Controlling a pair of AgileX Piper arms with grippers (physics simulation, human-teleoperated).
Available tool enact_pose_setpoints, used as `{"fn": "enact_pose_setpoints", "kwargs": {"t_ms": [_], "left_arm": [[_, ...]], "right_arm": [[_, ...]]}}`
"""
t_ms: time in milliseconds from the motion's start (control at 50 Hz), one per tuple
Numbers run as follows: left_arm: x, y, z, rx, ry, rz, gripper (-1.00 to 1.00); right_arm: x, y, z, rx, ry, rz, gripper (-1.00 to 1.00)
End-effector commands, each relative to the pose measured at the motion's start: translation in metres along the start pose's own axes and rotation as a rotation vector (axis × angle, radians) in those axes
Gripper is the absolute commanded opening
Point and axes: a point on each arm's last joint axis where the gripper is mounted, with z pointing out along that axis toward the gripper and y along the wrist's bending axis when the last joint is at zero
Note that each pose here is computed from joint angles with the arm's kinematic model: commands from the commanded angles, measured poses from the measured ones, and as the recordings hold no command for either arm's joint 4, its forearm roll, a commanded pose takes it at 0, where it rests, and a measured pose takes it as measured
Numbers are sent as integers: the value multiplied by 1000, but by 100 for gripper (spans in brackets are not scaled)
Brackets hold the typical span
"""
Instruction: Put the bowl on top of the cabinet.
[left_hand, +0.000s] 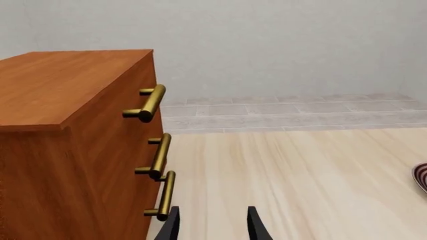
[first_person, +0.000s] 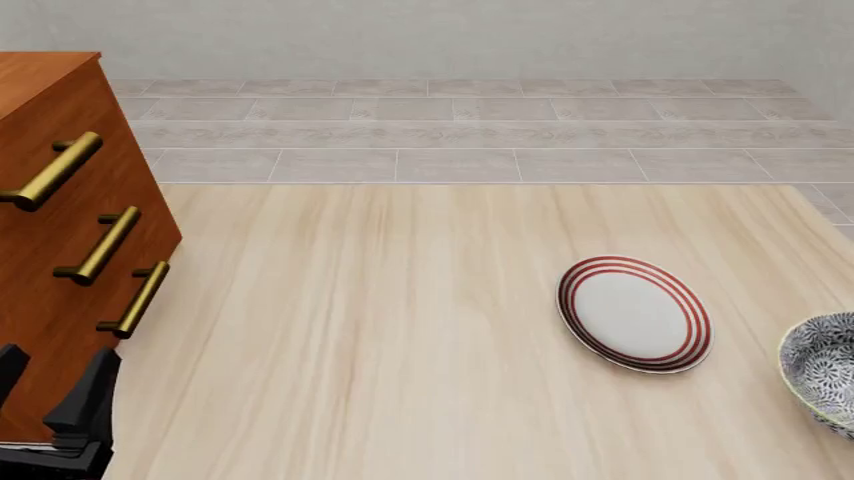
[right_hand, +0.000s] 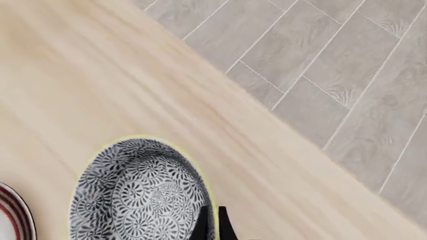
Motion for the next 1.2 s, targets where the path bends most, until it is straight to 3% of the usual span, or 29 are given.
{"fn": "enact_pose_setpoints", "kwargs": {"t_ms": [20, 300, 820, 960, 1200], "left_arm": [[0, 0, 0, -2, -1, -1, 100], [0, 0, 1, -3, -2, -2, 100], [0, 0, -1, -3, -5, -10, 100], [-1, 0, 0, -4, -8, -11, 100], [-1, 0, -1, -7, -13, -14, 100]], "right_arm": [[-11, 3, -20, -12, -35, -80, -100], [-22, 8, -40, -29, -85, -97, -100], [-54, 34, -85, -133, -205, -158, -100], [-60, 44, -90, -167, -242, -242, -100], [-69, 64, -97, -250, -271, -270, -100]]}}
